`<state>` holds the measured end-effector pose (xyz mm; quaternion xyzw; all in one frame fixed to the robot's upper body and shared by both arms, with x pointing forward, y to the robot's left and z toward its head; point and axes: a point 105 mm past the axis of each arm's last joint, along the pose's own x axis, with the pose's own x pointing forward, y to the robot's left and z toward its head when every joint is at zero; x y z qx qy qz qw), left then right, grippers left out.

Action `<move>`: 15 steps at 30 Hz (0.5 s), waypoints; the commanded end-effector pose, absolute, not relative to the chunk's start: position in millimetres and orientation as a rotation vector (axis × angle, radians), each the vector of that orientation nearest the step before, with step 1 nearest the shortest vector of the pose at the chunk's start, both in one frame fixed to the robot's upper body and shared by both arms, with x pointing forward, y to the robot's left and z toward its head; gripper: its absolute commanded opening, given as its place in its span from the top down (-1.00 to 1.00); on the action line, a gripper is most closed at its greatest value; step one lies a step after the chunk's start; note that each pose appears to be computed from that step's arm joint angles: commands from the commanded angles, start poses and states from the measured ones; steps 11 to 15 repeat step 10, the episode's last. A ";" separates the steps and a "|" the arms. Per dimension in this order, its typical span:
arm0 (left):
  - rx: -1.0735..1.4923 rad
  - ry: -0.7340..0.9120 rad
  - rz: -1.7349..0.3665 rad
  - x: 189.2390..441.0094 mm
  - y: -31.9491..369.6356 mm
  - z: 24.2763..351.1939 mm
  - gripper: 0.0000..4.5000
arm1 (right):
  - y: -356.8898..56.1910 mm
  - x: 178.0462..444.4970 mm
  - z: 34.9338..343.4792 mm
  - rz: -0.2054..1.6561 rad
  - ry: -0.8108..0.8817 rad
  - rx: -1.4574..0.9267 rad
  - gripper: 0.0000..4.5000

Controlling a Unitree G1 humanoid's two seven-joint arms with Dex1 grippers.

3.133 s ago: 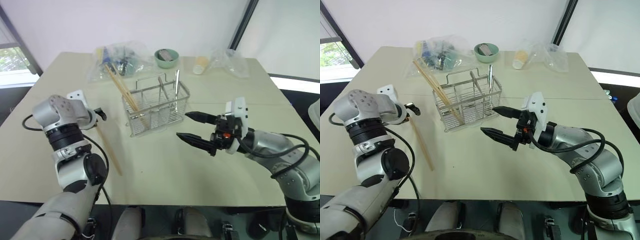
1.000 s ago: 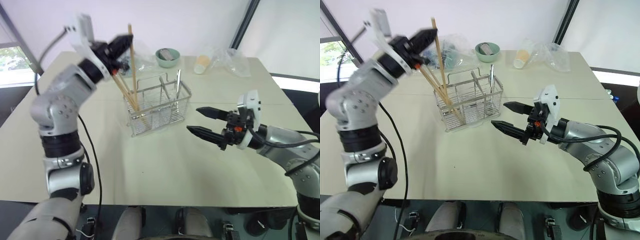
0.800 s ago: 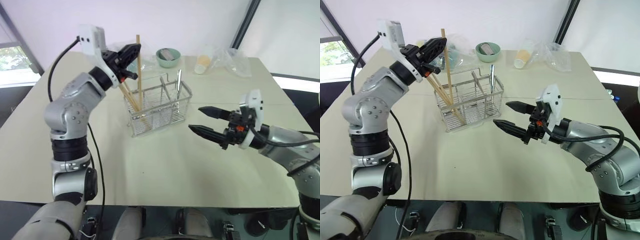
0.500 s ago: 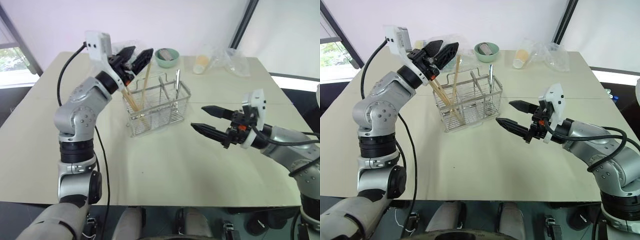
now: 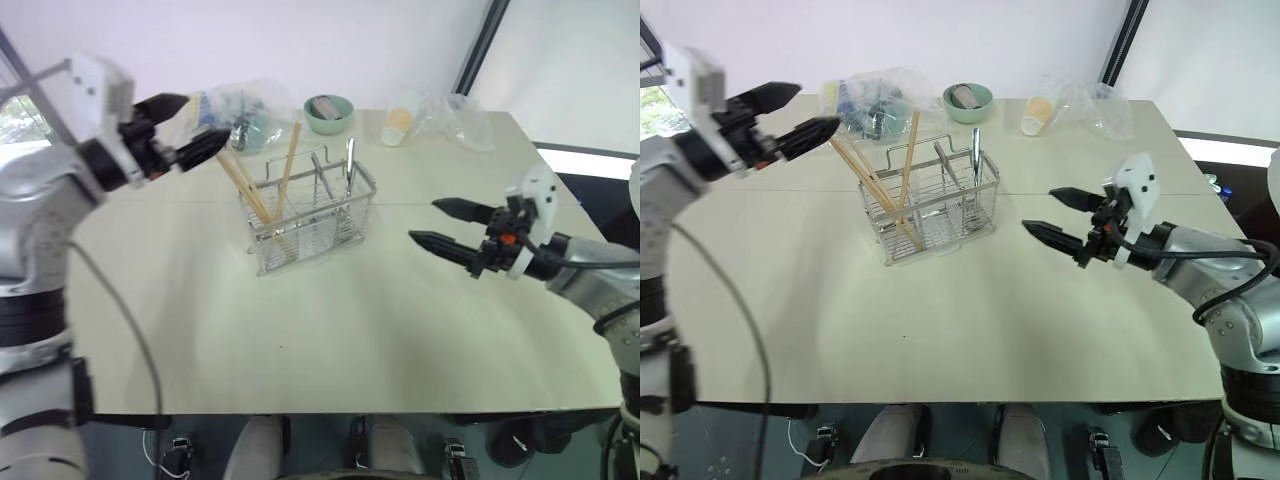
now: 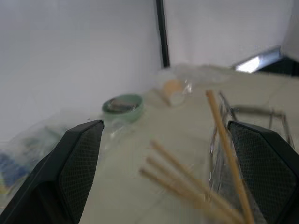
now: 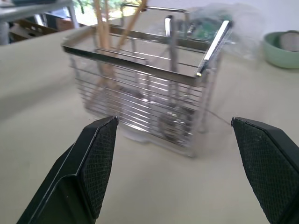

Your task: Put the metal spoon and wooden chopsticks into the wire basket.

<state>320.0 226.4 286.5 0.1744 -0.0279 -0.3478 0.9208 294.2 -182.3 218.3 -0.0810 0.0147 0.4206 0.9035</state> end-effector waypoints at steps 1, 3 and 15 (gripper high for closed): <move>0.497 -0.040 -0.751 293.4 242.0 300.6 -0.99 | -189.4 297.5 234.2 0.869 -0.035 -0.225 -0.79; 0.525 -0.015 -0.730 286.1 251.8 302.5 -0.99 | -189.1 300.6 233.6 0.877 -0.040 -0.231 -0.79; 0.559 0.021 -0.698 267.1 259.3 295.9 -0.99 | -173.8 307.7 231.9 0.954 -0.046 -0.222 -0.79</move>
